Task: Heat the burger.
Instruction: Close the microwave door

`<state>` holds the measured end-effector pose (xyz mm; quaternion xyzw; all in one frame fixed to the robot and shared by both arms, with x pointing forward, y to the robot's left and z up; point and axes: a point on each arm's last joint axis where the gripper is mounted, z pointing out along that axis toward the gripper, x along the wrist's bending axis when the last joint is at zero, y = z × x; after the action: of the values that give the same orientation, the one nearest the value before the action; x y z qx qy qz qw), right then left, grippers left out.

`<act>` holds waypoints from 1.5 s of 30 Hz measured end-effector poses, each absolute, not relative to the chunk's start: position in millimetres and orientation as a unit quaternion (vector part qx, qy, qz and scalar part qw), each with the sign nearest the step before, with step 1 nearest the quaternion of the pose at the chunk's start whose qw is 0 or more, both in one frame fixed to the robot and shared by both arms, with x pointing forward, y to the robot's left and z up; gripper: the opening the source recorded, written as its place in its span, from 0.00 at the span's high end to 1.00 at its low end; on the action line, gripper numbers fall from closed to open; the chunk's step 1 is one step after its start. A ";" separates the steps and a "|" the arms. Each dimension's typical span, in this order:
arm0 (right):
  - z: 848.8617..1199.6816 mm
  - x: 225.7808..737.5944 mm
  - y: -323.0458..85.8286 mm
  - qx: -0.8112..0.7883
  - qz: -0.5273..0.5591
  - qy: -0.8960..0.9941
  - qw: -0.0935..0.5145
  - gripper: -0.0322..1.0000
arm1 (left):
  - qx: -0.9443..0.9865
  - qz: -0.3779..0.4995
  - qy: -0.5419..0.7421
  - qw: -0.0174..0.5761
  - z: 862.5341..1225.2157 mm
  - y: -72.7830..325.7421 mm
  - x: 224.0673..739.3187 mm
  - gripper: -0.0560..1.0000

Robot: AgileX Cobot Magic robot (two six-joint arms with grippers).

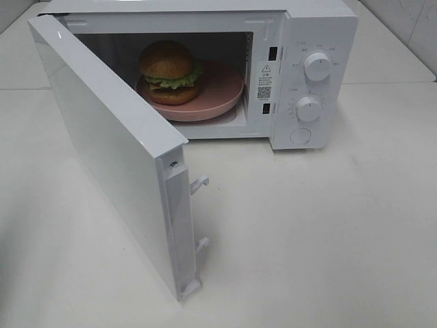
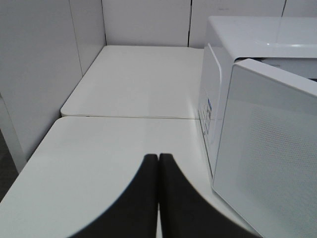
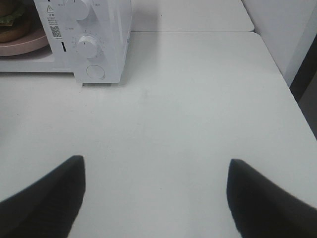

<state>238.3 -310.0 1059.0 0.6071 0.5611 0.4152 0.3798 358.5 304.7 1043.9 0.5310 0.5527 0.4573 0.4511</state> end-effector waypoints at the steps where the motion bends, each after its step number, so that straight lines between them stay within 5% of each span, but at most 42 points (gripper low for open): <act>1: 1059.0 238.3 -310.0 0.607 0.415 0.561 0.380 0.24 | 0.525 0.467 0.547 0.455 1037.5 305.4 364.2 0.95; 10: 1059.0 238.3 -310.0 0.607 0.415 0.561 0.380 0.24 | 0.532 0.503 0.500 0.463 1017.2 304.1 386.0 0.95; 45: 1059.0 238.3 -310.0 0.607 0.415 0.561 0.380 0.24 | 0.647 0.336 0.438 0.527 967.9 224.2 473.1 0.95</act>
<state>238.3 -310.0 1059.0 0.6071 0.5611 0.4152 0.3798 473.1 224.2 967.9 0.6468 0.4376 0.3358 0.5266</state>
